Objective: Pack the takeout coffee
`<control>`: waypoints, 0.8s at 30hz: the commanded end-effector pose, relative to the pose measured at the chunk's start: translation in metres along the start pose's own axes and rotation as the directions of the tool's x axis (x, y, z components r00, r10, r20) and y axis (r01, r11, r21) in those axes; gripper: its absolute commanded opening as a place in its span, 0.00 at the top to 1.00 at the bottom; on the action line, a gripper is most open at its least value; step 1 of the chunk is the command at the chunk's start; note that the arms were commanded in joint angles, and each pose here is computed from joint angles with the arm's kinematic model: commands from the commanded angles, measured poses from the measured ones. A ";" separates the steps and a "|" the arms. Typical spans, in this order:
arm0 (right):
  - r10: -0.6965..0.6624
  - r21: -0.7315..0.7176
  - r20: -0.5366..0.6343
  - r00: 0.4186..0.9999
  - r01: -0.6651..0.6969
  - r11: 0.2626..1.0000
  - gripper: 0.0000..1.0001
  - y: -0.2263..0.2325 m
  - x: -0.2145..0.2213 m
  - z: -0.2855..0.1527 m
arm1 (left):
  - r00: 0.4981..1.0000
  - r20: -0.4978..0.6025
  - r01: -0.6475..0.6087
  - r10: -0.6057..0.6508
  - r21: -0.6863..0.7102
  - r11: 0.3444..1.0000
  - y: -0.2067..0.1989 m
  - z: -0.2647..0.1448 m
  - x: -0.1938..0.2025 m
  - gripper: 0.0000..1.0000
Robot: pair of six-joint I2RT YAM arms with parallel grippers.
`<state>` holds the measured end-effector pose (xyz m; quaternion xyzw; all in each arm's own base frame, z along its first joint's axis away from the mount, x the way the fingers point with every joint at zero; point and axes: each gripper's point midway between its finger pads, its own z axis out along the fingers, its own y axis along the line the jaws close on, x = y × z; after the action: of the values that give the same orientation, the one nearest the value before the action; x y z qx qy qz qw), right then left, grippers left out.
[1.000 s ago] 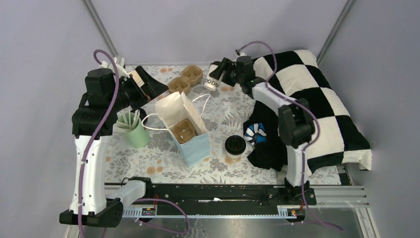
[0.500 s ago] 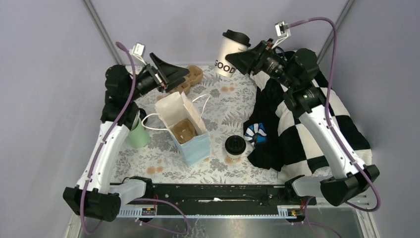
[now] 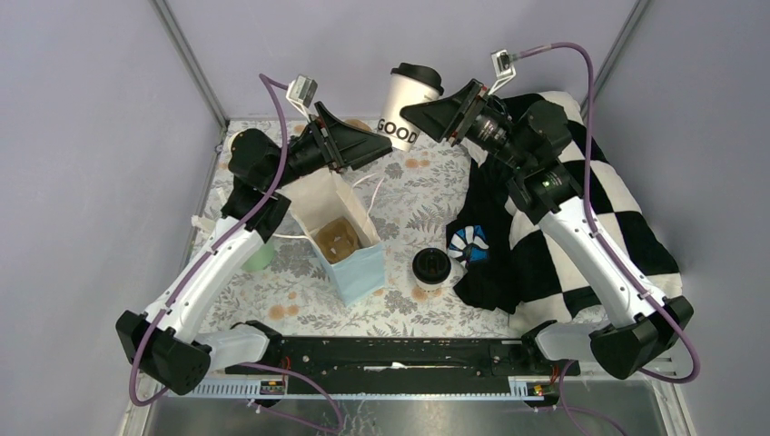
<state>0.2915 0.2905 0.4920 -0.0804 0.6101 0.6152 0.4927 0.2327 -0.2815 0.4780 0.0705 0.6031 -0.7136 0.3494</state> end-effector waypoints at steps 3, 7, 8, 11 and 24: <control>0.023 -0.085 0.032 0.999 -0.020 0.996 0.27 0.029 0.000 -0.003 | 0.996 0.075 -0.051 0.045 0.083 0.995 -0.026 0.003 -0.009 0.03; 0.027 -0.083 0.031 0.999 -0.025 0.996 0.28 0.029 0.003 -0.003 | 0.995 0.093 -0.025 0.019 0.066 0.998 -0.021 0.003 -0.010 0.08; 0.029 -0.083 0.031 0.999 -0.026 0.996 0.28 0.029 0.003 -0.003 | 0.995 0.096 -0.021 0.015 0.065 0.998 -0.020 0.003 -0.009 0.08; 0.034 -0.091 0.035 0.999 -0.030 0.995 0.28 0.033 0.002 -0.004 | 0.995 0.102 -0.012 0.009 0.030 0.999 -0.014 0.002 -0.009 0.04; 0.042 -0.084 0.045 0.998 -0.038 0.996 0.29 0.036 0.005 -0.008 | 0.992 0.127 -0.012 0.009 0.029 1.000 -0.013 0.002 -0.009 0.21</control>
<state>0.2755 0.2987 0.4908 -0.0651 0.6008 0.6381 0.4772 0.2421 -0.2818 0.4779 0.0155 0.5952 -0.7148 0.3667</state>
